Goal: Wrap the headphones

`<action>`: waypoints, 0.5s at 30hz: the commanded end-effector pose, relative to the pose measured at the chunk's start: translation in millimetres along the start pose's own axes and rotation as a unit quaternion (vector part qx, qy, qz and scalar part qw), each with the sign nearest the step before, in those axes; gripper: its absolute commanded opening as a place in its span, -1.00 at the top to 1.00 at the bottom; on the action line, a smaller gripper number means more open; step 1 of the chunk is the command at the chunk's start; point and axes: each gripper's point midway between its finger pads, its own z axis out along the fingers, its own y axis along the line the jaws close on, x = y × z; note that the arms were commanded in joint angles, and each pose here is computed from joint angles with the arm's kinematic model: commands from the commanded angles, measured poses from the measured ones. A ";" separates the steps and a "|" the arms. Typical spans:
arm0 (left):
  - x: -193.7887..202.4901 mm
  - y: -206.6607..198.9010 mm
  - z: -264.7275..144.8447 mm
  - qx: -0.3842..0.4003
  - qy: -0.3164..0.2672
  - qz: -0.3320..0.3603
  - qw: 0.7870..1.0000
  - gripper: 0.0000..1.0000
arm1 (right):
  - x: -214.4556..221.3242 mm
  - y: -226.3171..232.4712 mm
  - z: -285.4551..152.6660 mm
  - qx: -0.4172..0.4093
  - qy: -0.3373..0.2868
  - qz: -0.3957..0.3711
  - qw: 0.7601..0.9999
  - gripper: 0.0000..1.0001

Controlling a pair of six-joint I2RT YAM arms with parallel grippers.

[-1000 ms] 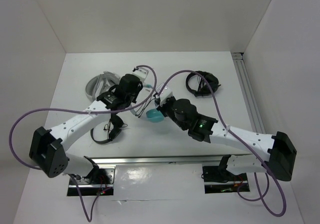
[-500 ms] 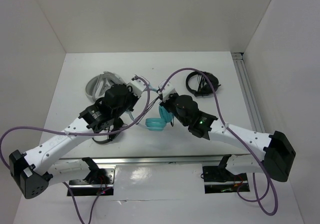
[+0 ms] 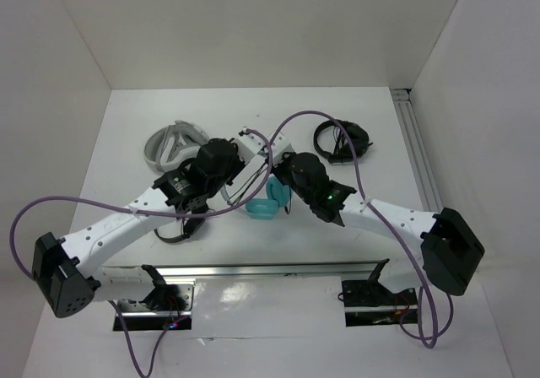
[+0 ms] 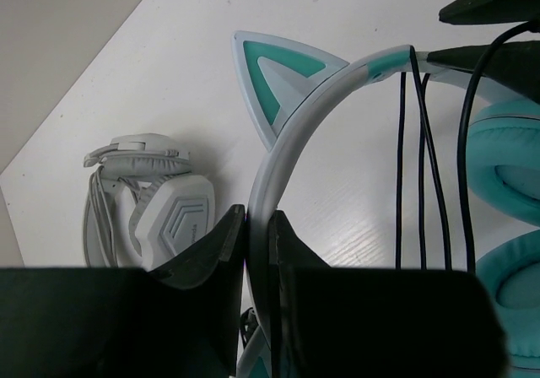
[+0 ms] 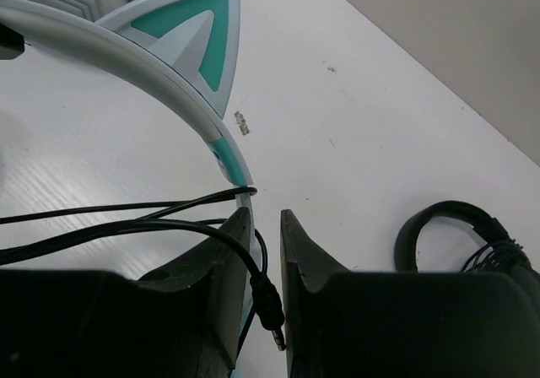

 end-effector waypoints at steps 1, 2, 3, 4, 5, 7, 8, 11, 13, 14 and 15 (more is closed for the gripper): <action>-15.6 -15.1 -1.7 0.040 -0.010 0.019 0.999 1.00 | 12.2 -43.2 10.2 0.074 0.023 -0.005 0.997 0.45; -16.3 -17.3 -1.7 0.047 -0.012 0.024 0.999 1.00 | 11.3 -48.7 11.1 0.076 0.025 -0.003 0.997 0.45; -14.2 -20.9 1.5 0.053 -0.008 0.026 0.998 1.00 | 16.4 -49.7 11.9 0.066 0.031 -0.003 0.997 0.42; -13.1 -18.5 2.6 0.053 -0.007 0.023 0.998 1.00 | 15.1 -51.5 12.7 0.063 0.032 -0.002 0.998 0.42; -13.7 -20.6 2.5 0.059 -0.009 0.023 0.998 1.00 | 18.3 -52.4 13.0 0.059 0.036 0.002 0.998 0.37; -9.3 -21.6 4.4 0.068 -0.006 0.021 0.997 1.00 | 23.7 -52.0 13.3 0.041 0.048 0.002 0.998 0.30; -7.8 -17.5 5.5 0.063 -0.003 0.019 0.998 1.00 | 26.9 -50.7 14.5 0.021 0.049 0.004 0.999 0.30; -6.9 -20.7 6.3 0.075 -0.012 0.014 0.997 1.00 | 24.2 -46.9 15.5 -0.021 0.051 0.015 0.998 0.24; -6.9 -22.0 6.7 0.083 -0.013 0.007 0.996 1.00 | 27.6 -39.5 18.4 -0.047 0.059 0.021 0.997 0.20; -6.9 -22.0 6.8 0.083 -0.013 0.007 0.996 1.00 | 26.3 -40.5 17.9 -0.053 0.062 0.023 0.996 0.17; -5.8 -19.4 7.5 0.080 -0.011 -0.001 0.997 1.00 | 28.7 -36.1 19.5 -0.073 0.066 0.026 0.995 0.14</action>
